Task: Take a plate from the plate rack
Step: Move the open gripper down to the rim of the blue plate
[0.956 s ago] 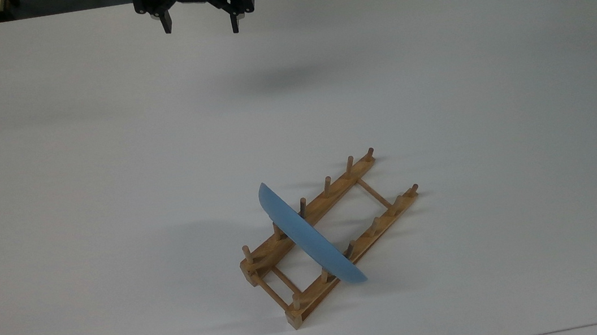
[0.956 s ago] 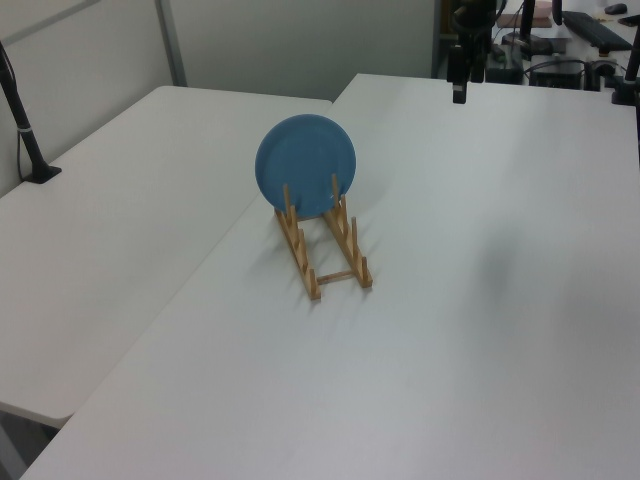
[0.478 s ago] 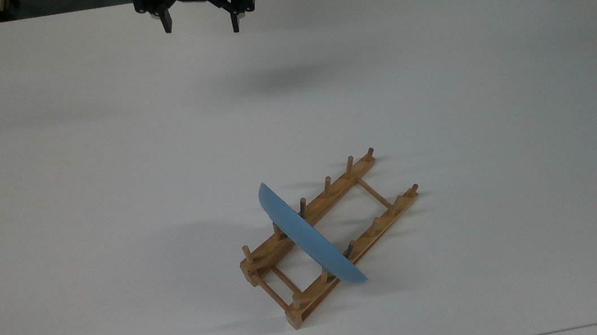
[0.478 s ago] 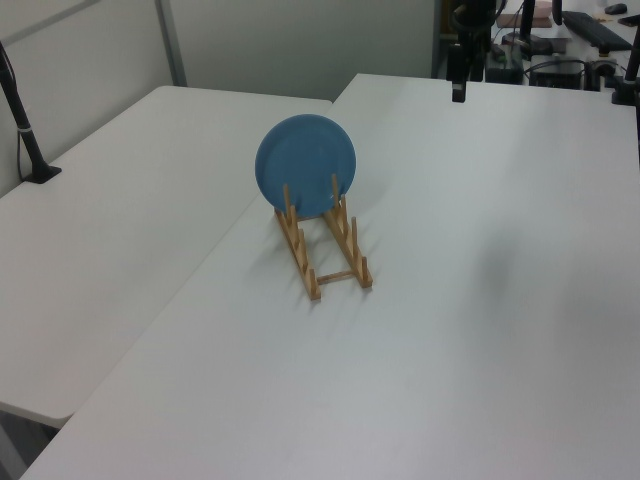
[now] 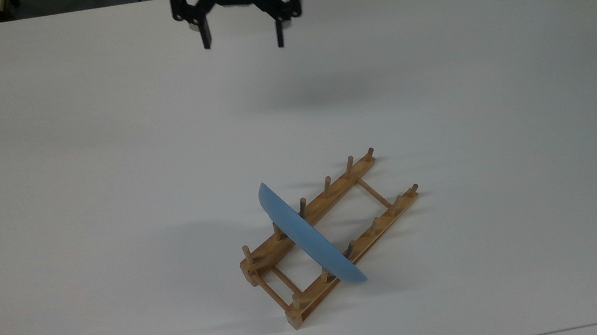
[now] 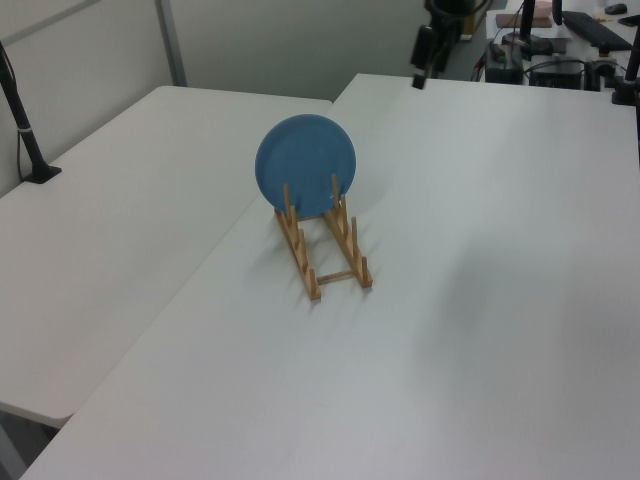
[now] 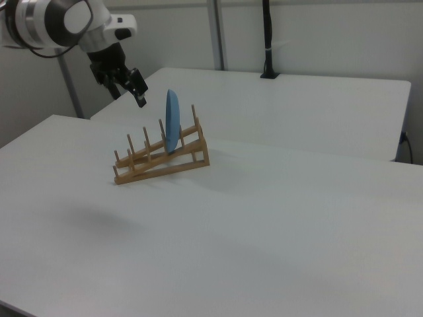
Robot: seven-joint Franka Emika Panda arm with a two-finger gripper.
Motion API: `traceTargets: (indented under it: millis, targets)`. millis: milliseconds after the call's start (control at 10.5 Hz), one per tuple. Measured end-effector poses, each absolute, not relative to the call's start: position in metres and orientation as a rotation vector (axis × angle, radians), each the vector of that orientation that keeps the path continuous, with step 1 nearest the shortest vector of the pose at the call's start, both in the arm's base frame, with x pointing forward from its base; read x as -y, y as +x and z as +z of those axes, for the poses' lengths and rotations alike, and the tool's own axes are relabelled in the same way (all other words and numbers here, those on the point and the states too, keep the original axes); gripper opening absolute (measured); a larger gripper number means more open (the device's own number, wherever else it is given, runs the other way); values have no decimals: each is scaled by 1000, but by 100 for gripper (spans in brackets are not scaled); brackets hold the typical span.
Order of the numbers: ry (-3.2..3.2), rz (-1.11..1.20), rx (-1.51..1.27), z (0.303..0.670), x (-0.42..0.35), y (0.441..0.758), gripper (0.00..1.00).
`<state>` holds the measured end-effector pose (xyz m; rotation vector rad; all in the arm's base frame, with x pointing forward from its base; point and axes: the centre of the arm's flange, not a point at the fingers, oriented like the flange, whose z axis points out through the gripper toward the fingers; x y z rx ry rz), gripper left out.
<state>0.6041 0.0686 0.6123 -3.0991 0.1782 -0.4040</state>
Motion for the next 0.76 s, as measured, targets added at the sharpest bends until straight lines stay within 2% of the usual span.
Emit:
traceTargets:
  millis: [191,478,669,765]
  targets:
    - [-3105,-640,-267,600,-103,627,100]
    - [-3156,-925,-383,548,-146,660,100]
    - [-3179,-1078,-367,526,-157,677,95]
    - [-3198,-1160,-323,520,-159,683,86]
